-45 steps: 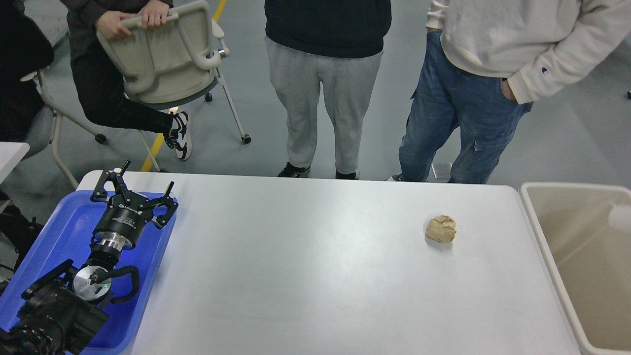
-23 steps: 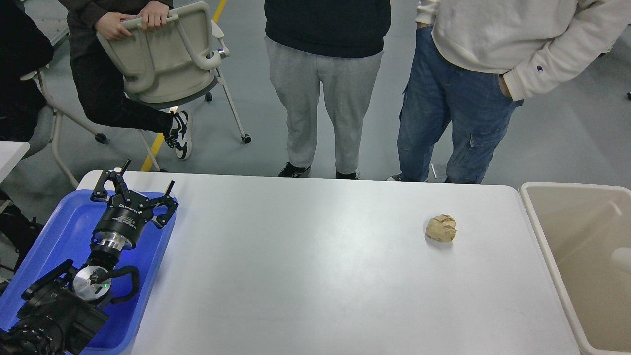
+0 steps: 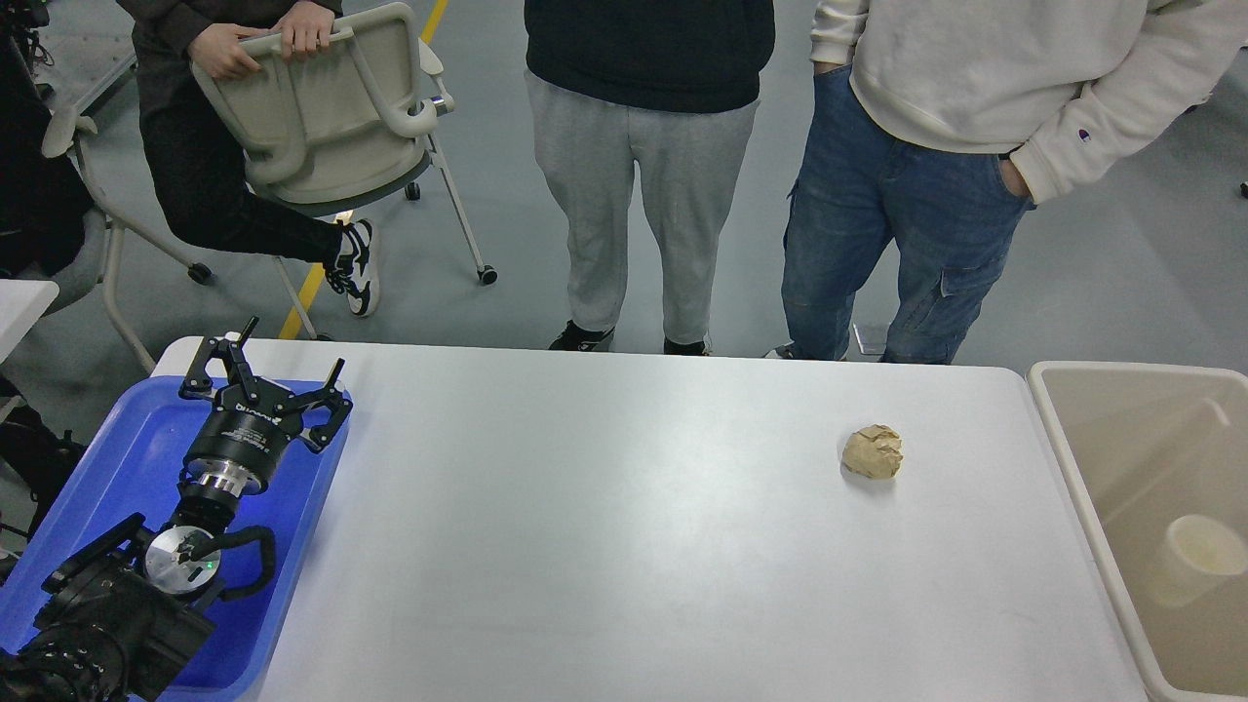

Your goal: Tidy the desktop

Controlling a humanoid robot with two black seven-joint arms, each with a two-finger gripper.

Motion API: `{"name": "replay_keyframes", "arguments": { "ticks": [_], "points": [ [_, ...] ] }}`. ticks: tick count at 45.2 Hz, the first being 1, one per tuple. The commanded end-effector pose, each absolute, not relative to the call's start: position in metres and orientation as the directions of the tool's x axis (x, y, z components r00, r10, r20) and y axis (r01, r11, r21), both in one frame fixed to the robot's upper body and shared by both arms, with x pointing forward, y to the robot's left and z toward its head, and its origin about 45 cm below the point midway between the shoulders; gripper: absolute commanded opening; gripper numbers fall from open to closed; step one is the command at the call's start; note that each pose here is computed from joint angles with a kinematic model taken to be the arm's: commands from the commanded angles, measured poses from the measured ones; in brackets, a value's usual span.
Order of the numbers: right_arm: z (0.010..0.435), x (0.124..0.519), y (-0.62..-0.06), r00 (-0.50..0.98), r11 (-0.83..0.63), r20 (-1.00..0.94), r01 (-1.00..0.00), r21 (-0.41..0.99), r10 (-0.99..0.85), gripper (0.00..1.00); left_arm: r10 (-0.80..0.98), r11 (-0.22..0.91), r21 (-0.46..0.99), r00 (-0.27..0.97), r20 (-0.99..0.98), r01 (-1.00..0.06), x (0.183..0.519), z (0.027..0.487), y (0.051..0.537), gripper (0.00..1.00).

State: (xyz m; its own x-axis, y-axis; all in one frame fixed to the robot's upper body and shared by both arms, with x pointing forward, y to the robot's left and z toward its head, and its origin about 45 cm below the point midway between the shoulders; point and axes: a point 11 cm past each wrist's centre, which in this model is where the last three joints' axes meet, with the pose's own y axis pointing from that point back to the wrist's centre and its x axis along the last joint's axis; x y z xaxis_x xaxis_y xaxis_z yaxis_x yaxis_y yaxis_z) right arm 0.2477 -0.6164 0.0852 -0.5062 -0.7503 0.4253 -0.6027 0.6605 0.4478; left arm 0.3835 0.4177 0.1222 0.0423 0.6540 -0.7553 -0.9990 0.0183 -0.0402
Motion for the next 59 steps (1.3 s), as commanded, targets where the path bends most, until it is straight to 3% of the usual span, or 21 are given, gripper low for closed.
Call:
{"name": "replay_keyframes", "arguments": {
  "ticks": [1, 13, 18, 27, 34, 42, 50, 59],
  "points": [
    [0.086, 0.248, -0.617, -0.534, 0.671, 0.408, -0.598, 0.438, -0.741, 1.00, 0.654, 0.018, -0.040, 0.043, -0.755, -0.999, 0.384, 0.122, 0.418, 1.00],
    [0.104, 0.242, -0.637, -0.569, 0.726, 0.453, -0.573, 0.380, -0.686, 1.00, 0.653, 0.017, -0.041, 0.042, -0.756, -0.999, 0.384, 0.122, 0.418, 1.00],
    [0.117, 0.259, -0.637, -0.591, 0.725, 0.421, -0.591, 0.354, -0.688, 1.00, 0.654, 0.016, -0.040, 0.041, -0.756, -0.999, 0.383, 0.122, 0.418, 1.00],
    [0.166, 0.297, -0.647, -0.682, 0.728, 0.257, -0.628, 0.275, -0.685, 1.00, 0.653, 0.014, -0.041, 0.041, -0.756, -0.999, 0.383, 0.122, 0.418, 1.00],
    [0.176, 0.308, -0.645, -0.654, 0.664, 0.143, -0.690, 0.289, -0.743, 1.00, 0.653, 0.014, -0.041, 0.041, -0.756, -0.999, 0.383, 0.122, 0.418, 1.00],
    [0.189, 0.322, -0.639, -0.640, 0.599, -0.144, -0.763, 0.243, -0.755, 1.00, 0.653, 0.014, -0.041, 0.041, -0.756, -0.999, 0.383, 0.122, 0.418, 1.00],
    [0.167, 0.338, -0.589, -0.498, 0.434, -0.321, -0.865, 0.252, -0.806, 1.00, 0.652, 0.013, -0.040, 0.039, -0.757, -0.999, 0.383, 0.122, 0.419, 1.00],
    [0.180, 0.351, -0.541, -0.328, 0.304, -0.450, -0.944, 0.128, -0.831, 1.00, 0.653, 0.014, -0.040, 0.039, -0.756, -0.999, 0.383, 0.122, 0.418, 1.00]
  ]
}}
